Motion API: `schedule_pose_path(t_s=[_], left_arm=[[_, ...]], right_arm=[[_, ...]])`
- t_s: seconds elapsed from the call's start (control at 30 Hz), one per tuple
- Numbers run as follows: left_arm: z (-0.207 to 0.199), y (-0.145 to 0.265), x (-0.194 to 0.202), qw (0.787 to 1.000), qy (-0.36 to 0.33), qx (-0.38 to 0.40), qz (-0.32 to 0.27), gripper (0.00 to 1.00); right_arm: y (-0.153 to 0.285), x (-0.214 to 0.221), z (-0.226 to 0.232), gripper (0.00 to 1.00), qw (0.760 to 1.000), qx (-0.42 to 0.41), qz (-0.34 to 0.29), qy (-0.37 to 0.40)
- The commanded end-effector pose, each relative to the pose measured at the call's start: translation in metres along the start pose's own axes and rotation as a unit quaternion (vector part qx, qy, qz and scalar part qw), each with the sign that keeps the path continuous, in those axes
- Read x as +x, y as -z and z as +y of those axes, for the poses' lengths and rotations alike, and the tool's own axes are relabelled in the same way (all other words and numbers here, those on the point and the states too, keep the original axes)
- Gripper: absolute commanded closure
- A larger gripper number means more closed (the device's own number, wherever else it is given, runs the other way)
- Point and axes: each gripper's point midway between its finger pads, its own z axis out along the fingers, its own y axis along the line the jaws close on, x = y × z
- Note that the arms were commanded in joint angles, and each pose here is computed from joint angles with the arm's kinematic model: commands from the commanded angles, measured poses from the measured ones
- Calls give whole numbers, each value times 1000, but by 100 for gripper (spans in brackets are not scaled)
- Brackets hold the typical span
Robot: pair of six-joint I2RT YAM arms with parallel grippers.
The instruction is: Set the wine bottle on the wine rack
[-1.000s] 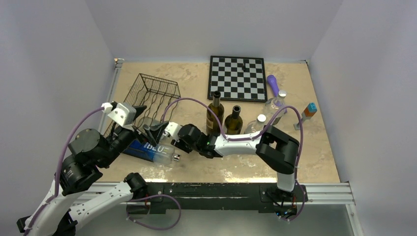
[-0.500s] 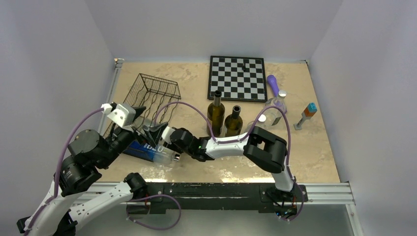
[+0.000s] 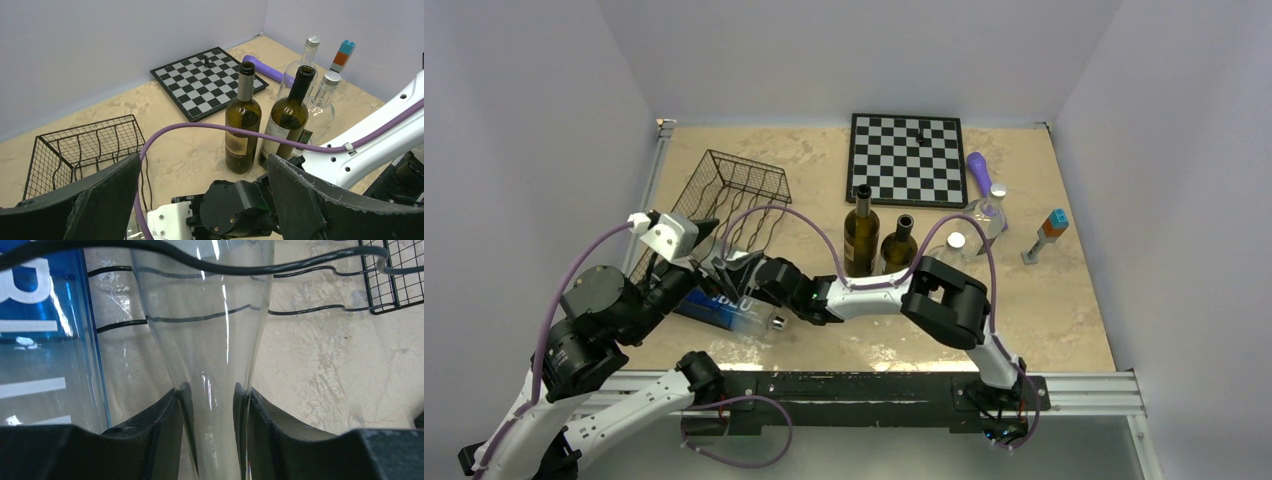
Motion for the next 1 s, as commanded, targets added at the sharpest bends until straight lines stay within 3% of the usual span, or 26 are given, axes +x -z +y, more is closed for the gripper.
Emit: schedule_pose_path(t_s=[0.0,0.47,0.7,0.83,0.97], left_arm=[[1,3,-6,1000,-3,-1,-10,1],[2,1,-2,1000,2,-6,-1,1],[2,0,0,1000,5,-7,1,1],[2,-1,1,1000,5,-7,1,1],[3,0,1,1000,6,-9,-3,1]], right_arm=[[17,-123,-34,100,981,54,-170,-74],[-5,-118,-28,98,986,61,-145,-59],[-2,-104,-24,47,989,53,-125,-52],[4,-100,-25,33,991,50,-119,-46],[14,-97,-25,29,991,46,-118,-37]])
